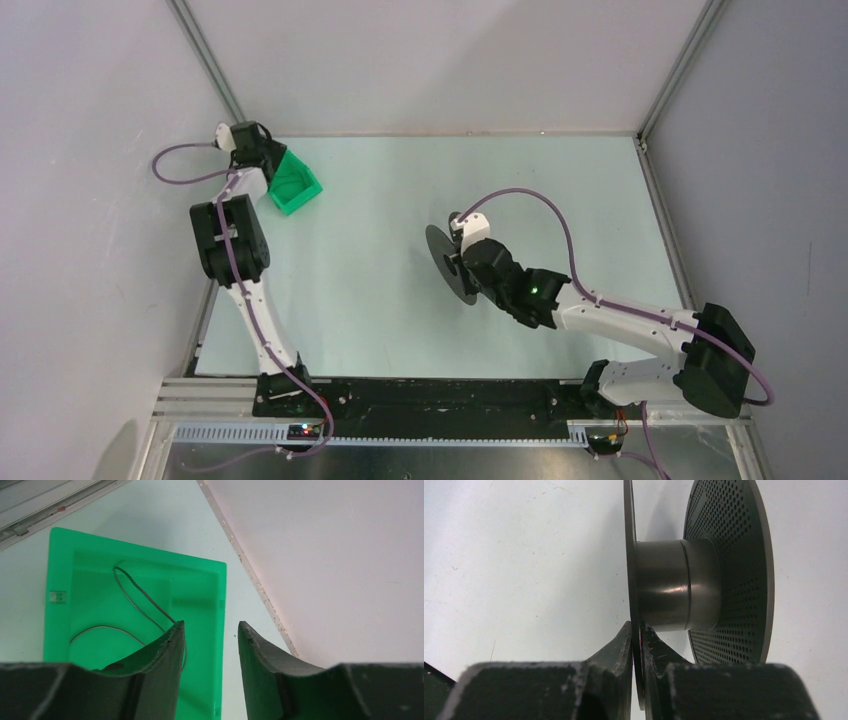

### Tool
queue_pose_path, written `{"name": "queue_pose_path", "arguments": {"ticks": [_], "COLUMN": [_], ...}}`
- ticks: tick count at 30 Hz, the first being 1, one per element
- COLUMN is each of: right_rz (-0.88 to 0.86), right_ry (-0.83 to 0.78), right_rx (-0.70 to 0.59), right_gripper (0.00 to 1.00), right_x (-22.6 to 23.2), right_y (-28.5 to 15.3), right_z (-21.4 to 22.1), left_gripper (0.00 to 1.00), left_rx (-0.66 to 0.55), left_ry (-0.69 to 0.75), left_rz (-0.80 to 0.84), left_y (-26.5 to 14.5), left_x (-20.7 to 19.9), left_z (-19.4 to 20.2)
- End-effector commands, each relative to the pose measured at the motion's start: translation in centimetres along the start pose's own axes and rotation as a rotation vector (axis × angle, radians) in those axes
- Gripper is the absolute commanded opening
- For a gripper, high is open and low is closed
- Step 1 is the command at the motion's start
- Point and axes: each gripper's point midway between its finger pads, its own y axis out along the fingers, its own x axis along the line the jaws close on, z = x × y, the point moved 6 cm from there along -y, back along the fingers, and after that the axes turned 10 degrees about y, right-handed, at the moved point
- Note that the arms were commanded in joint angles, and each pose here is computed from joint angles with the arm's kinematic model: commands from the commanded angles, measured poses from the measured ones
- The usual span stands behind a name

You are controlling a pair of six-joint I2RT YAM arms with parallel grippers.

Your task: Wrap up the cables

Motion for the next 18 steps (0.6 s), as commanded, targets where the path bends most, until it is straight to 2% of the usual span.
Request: {"name": "queue_pose_path", "arguments": {"ticks": [1,13,18], "right_rz": [-0.018,-0.013,-0.017], "right_ry": [0.034,0.033,0.032], "right_rx": [-0.038,-0.035,-0.031], "right_gripper": [0.13,0.13,0.13], "right_x": [-0.1,-0.2,-0.1], "right_y": [-0.5,-0.2,0.0], "right_z": [-0.9,-0.7,-0.6], "left_gripper": [0.47,0.42,0.43], "left_rx": [-0.046,-0.026,-0.044], "left_ry": [-0.034,-0.071,-0.053], "left_rz": [-0.009,-0.053,-0.047], "left_y": [0.6,1.5,0.9], "left_x": [0.4,2.1,1.7], "left_z": [-1.1,0.0,-0.7]}}
